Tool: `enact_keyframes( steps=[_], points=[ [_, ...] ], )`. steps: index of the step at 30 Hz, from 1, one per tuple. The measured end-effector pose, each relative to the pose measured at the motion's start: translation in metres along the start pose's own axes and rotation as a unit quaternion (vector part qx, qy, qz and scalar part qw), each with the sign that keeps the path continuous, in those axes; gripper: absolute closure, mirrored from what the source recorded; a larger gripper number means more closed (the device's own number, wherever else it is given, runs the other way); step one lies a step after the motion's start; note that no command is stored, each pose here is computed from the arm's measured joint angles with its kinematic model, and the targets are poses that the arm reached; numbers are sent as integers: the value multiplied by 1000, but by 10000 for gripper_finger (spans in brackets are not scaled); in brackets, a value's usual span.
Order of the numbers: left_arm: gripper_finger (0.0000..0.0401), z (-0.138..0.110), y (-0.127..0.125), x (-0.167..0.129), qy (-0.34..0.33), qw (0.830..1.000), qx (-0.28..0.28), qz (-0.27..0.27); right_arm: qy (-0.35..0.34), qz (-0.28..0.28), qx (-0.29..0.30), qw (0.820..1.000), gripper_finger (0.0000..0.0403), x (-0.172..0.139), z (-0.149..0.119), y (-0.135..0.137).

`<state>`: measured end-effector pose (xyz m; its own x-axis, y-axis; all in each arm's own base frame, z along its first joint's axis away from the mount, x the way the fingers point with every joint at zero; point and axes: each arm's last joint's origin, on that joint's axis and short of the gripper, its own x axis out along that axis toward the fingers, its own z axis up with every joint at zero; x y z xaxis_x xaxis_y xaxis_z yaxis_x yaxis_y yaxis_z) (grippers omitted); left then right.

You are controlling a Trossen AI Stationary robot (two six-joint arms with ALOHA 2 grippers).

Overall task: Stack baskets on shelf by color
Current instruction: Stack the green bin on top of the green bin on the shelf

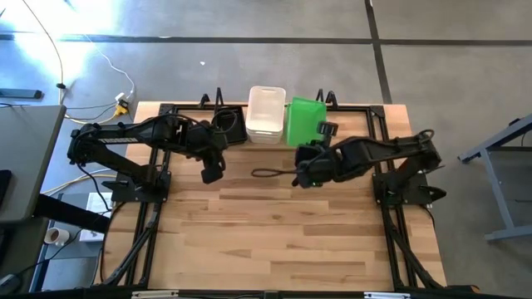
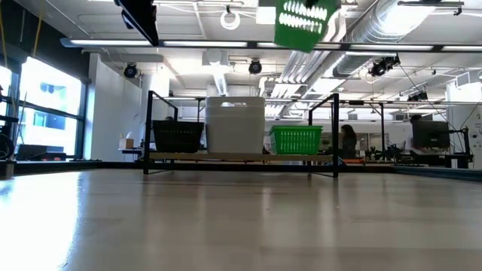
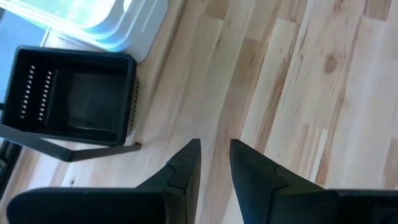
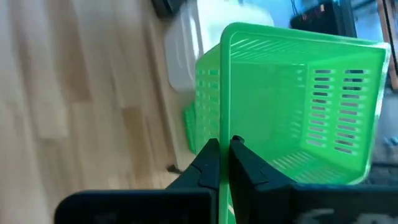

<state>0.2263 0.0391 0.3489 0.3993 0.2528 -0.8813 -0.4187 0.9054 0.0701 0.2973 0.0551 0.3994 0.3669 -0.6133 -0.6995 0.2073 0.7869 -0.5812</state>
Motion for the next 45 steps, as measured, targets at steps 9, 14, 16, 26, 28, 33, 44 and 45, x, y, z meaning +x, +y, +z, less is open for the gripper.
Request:
enact_keyframes(
  steps=[9,14,16,26,28,33,44,45],
  points=[
    [325,5,0,0,-27,999,42,3,4,29,20,999,403,62,-28,-15],
    [325,11,1,0,-55,998,42,11,-2,28,10,1000,403,94,-38,-26],
    [325,12,2,0,-59,997,51,13,2,43,7,999,403,106,-41,-30],
    [325,20,10,1,-91,995,42,19,11,54,1,998,403,140,-44,-53],
    [325,22,13,1,-99,994,35,21,18,64,-11,998,403,146,-44,-53],
    [325,27,20,1,-116,993,22,29,43,69,-44,996,403,163,-45,-51],
    [325,31,37,2,-127,991,-19,46,62,96,-34,993,403,179,-48,-56],
    [325,31,39,3,-127,991,-21,48,61,101,-33,993,403,180,-48,-55]
  ],
)
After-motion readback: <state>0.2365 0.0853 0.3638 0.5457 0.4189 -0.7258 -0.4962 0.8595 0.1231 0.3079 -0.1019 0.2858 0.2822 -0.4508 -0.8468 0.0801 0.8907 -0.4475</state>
